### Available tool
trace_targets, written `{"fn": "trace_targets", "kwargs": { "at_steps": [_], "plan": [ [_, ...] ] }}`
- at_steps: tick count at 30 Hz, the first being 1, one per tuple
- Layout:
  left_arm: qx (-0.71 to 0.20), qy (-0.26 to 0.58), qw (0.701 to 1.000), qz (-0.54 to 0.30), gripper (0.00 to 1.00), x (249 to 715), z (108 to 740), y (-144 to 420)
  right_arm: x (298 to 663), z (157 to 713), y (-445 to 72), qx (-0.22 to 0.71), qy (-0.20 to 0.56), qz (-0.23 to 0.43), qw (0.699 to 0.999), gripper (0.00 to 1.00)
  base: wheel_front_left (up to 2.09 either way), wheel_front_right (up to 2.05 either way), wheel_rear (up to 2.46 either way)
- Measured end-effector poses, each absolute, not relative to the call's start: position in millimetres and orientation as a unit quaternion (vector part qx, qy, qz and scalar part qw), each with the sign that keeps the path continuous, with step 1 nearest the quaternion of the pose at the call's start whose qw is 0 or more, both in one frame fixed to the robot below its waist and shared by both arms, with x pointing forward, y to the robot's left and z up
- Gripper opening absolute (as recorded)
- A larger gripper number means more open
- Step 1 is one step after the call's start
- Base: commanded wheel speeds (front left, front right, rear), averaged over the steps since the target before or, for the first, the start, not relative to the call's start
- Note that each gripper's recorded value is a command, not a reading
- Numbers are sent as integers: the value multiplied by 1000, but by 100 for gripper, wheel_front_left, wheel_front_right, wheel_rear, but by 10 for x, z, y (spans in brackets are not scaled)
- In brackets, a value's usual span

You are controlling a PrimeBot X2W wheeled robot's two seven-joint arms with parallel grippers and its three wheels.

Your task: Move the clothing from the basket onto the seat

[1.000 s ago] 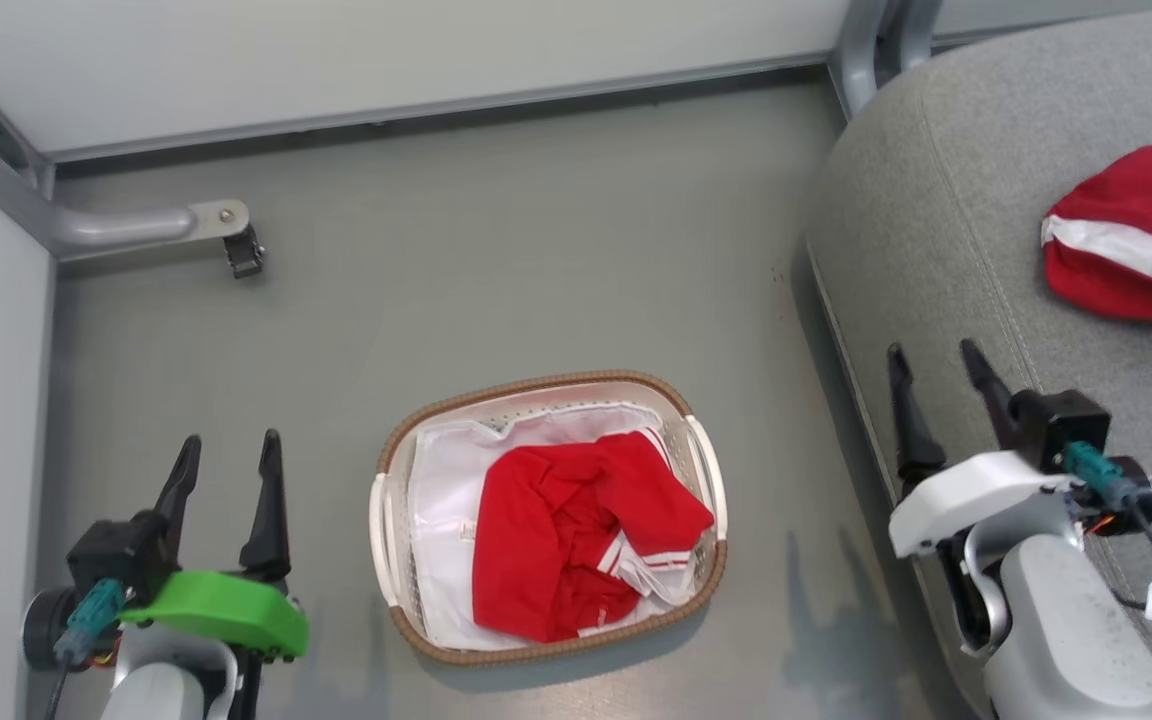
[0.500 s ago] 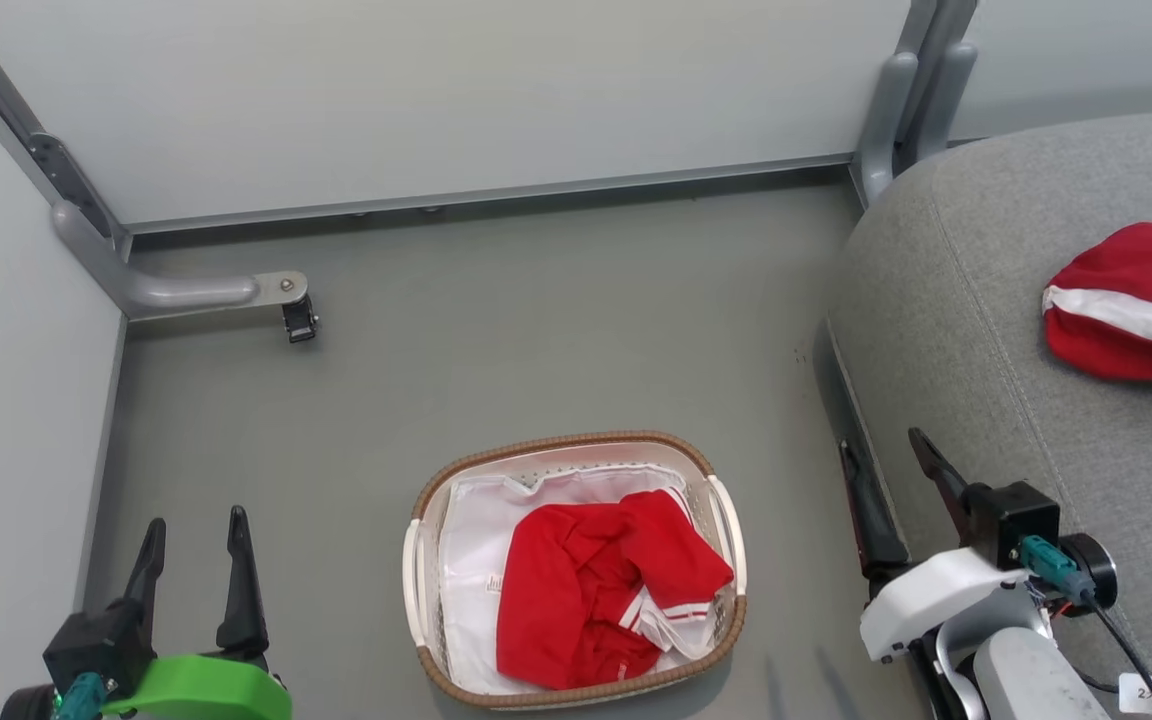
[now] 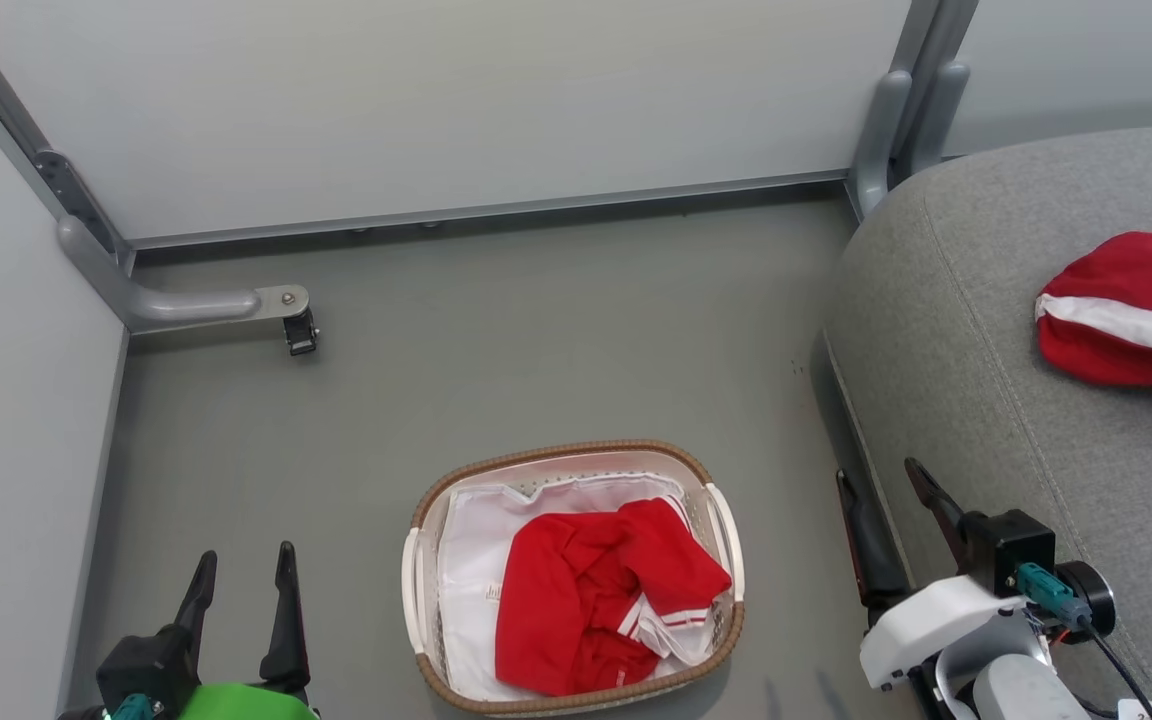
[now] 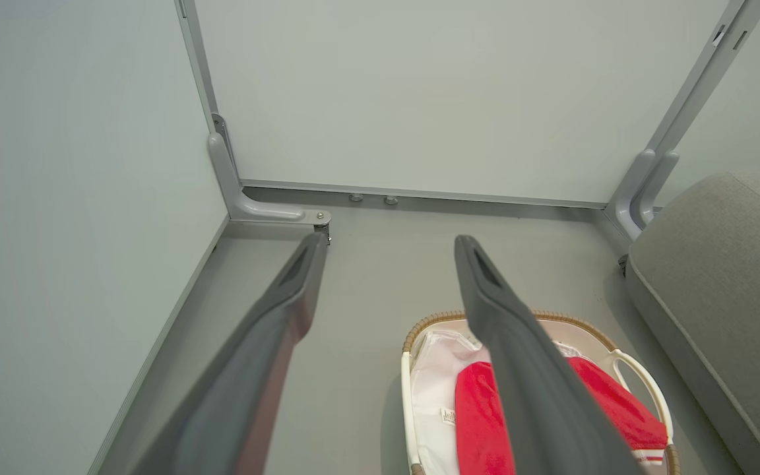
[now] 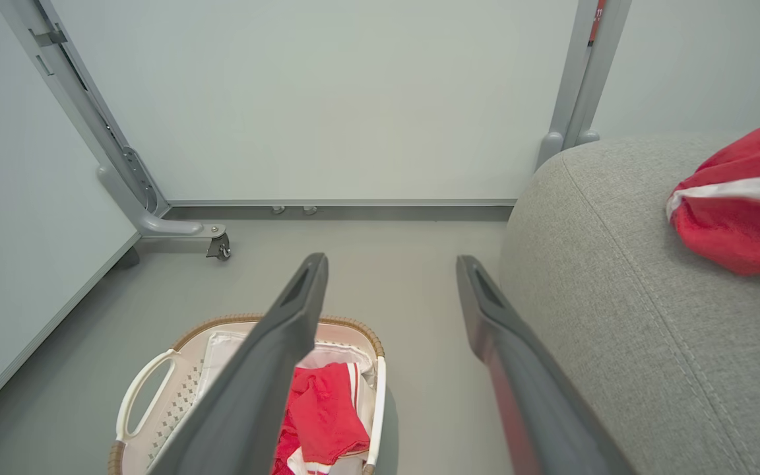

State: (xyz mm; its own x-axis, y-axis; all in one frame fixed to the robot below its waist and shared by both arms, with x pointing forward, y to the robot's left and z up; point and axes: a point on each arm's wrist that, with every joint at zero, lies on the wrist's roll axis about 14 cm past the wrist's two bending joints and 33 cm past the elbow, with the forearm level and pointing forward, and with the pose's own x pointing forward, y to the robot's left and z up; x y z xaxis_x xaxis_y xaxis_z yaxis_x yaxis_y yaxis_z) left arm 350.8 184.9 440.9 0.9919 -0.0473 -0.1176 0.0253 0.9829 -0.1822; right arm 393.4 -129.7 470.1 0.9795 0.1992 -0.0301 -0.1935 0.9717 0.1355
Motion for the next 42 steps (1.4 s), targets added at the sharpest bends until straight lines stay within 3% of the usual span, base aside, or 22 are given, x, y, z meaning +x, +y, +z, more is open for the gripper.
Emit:
{"fn": "trace_targets", "kwargs": {
  "at_steps": [17, 31, 42],
  "plan": [
    [-93, 131, 977, -143, 100, 4149, 3924, 1186, 4648, 5066, -1341, 91, -48, 99, 990, 100, 0, 0, 0],
    [-74, 251, 922, -285, 100, 4426, 2900, 489, 5156, 4983, -1660, 108, -76, 66, 989, 100, 0, 0, 0],
    [-76, 303, 878, -363, 100, 4494, 2271, 0, 5401, 4617, -1752, 118, -55, 58, 990, 100, 0, 0, 0]
  ]
}}
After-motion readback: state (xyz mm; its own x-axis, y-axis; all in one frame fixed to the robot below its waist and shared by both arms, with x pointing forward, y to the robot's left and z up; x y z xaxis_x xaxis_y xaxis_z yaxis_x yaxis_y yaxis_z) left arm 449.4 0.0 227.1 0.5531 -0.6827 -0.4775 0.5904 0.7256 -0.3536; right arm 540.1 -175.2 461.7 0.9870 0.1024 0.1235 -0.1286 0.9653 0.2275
